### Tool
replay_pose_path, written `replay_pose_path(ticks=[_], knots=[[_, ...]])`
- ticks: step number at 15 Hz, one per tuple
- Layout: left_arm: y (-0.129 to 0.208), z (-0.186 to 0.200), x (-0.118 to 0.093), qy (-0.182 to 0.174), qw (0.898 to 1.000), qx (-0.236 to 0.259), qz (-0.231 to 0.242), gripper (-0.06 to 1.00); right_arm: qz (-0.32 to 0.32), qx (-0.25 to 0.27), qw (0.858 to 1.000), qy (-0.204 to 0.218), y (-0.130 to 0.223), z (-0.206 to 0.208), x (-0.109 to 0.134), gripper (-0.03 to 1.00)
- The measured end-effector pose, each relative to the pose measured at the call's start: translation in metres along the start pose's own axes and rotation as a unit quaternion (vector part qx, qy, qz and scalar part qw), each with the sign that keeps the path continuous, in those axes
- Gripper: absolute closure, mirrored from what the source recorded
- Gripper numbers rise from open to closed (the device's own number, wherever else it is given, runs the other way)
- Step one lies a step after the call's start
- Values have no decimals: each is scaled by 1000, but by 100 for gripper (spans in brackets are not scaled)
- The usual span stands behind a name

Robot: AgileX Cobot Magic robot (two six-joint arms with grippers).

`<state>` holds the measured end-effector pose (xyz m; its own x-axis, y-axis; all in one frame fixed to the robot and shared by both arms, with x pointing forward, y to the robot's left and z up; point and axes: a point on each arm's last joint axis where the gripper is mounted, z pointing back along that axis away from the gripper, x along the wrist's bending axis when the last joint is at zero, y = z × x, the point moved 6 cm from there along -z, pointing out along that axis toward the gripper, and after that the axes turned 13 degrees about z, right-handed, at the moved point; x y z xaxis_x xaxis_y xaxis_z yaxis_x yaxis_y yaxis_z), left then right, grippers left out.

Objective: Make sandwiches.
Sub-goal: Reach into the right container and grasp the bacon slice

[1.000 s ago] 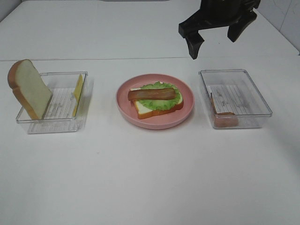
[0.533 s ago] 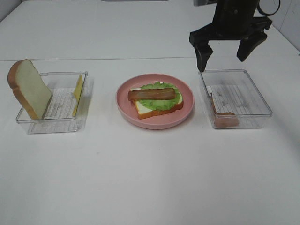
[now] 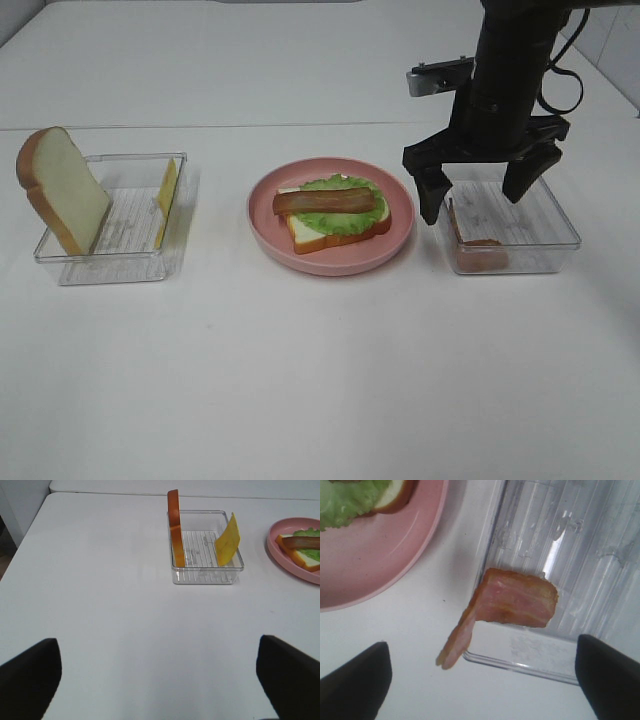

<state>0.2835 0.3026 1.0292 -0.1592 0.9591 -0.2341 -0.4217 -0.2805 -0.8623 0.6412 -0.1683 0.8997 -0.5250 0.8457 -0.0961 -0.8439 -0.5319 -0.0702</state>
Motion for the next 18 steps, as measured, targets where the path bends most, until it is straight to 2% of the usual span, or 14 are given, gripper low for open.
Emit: replay_pose_path(ticks=[4,7,10,12,13,14,15,16,17,18], knots=[[0,0,0,0,1000,0,0,-4,0,17,1000,-7,-1,-26,3,0],[0,0,0,0,1000,0,0,-4,-3,14,1000,-7,-3,-29,3,0],[0,0,0,0,1000,0,0,-4,-3,14,1000,-7,-3,-29,3,6],[0,0,0,0,1000,0,0,-4,-3,14,1000,-6,-3,-29,3,31],[0,0,0,0,1000,0,0,-4,-3,14,1000,-6,-3,-29,3,46],[0,0,0,0,1000,0,0,-4,-3,12,1000,-6,-3,-29,2,54],[0,0,0,0,1000,0,0,-4,-3,10,1000,-5,-4,-29,2,67],[0,0,0,0,1000,0,0,-4,-3,5,1000,-5,-6,-29,2,84],[0,0,0,0,1000,0,0,-4,-3,4,1000,-4,-6,-29,2,94],[0,0,0,0,1000,0,0,-4,-2,4,1000,-4,-6,-29,2,94]])
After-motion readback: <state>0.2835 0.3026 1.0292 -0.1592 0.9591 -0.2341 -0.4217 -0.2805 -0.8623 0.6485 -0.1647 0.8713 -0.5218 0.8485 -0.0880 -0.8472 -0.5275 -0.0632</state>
